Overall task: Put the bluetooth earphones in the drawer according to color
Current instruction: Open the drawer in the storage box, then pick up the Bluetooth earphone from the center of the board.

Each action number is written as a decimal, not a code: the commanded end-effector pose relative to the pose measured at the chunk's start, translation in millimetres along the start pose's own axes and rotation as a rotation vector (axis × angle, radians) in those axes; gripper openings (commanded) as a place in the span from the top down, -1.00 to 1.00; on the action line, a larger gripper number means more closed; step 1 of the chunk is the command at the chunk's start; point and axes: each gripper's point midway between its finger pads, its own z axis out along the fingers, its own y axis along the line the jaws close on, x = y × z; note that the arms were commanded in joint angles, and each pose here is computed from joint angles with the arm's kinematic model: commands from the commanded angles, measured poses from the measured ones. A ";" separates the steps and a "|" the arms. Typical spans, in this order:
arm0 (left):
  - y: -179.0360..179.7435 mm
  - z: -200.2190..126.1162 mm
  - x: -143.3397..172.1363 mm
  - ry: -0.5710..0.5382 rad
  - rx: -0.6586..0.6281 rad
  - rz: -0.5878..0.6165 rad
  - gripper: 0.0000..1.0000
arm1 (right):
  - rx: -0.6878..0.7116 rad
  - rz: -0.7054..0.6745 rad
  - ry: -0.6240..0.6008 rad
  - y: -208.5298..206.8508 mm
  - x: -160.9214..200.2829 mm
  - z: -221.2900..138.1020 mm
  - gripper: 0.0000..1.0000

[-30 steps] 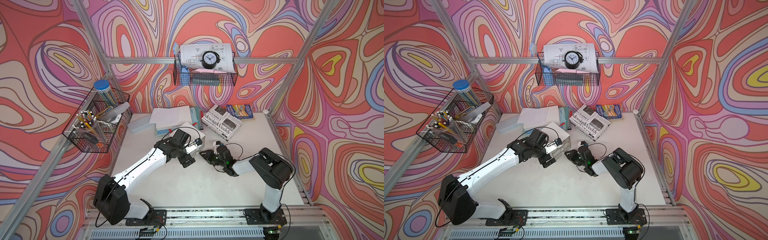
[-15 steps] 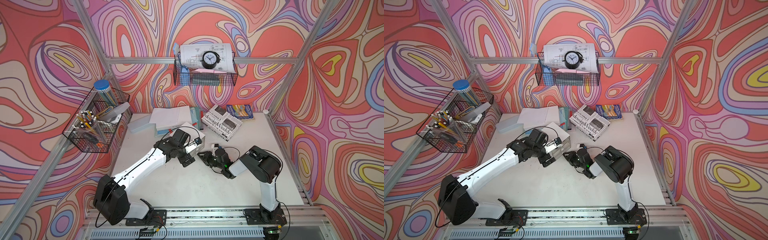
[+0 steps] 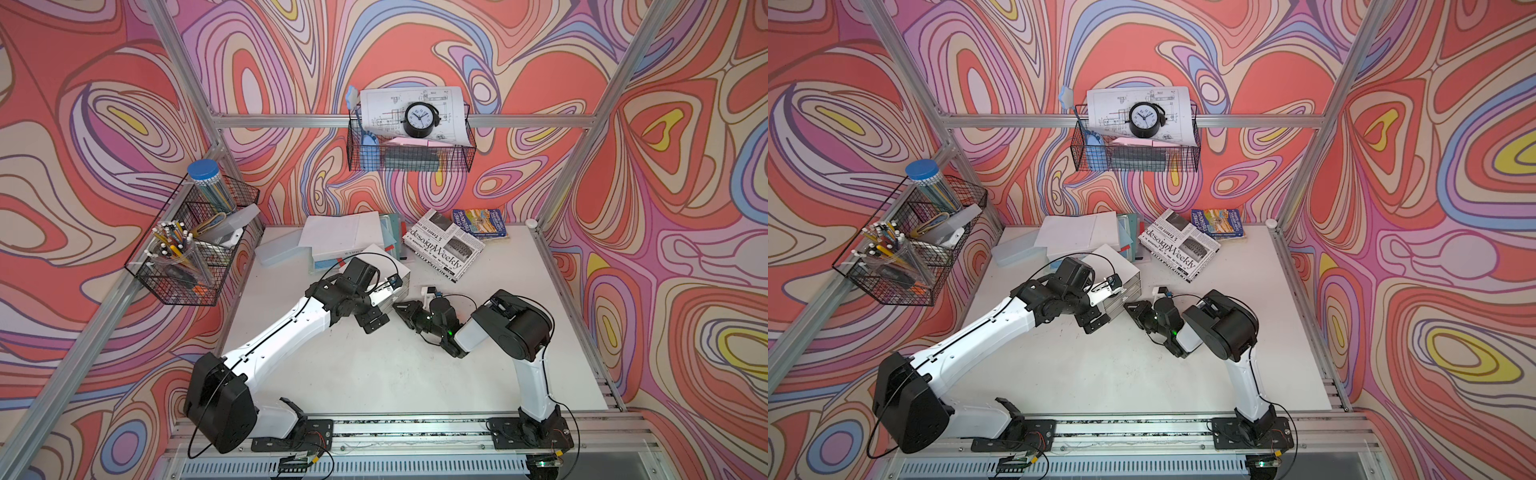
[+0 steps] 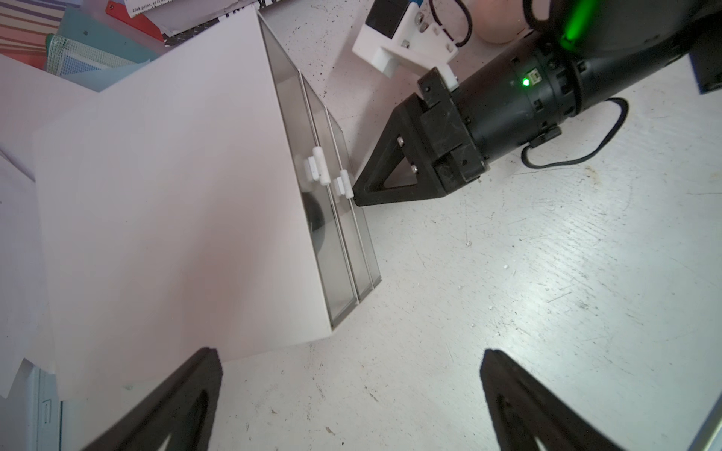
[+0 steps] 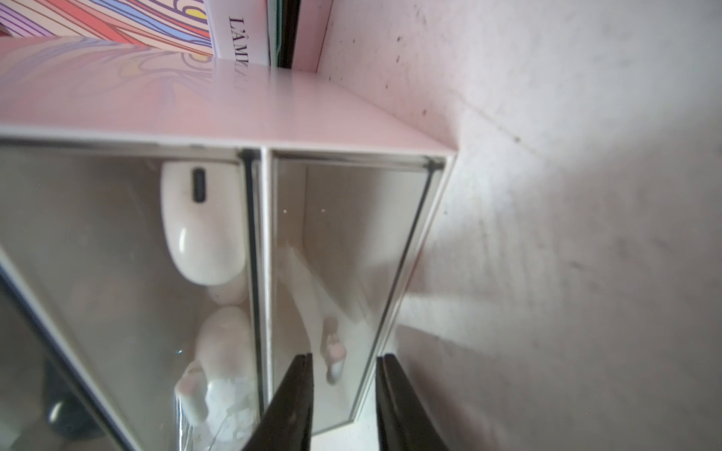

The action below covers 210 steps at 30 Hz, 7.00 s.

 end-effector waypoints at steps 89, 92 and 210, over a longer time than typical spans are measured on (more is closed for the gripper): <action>-4.8 -26.7 -6.3 -0.057 0.015 -0.005 -0.97 | 0.184 0.119 -0.026 -47.9 17.4 -70.7 1.00; -4.5 -26.0 -6.3 -0.055 0.015 -0.006 -0.97 | 0.186 0.121 -0.023 -49.1 18.3 -70.9 1.00; -66.1 -25.9 -33.8 -0.119 0.127 0.134 -0.97 | 1.115 -0.363 0.320 -97.7 -71.1 -176.0 -0.47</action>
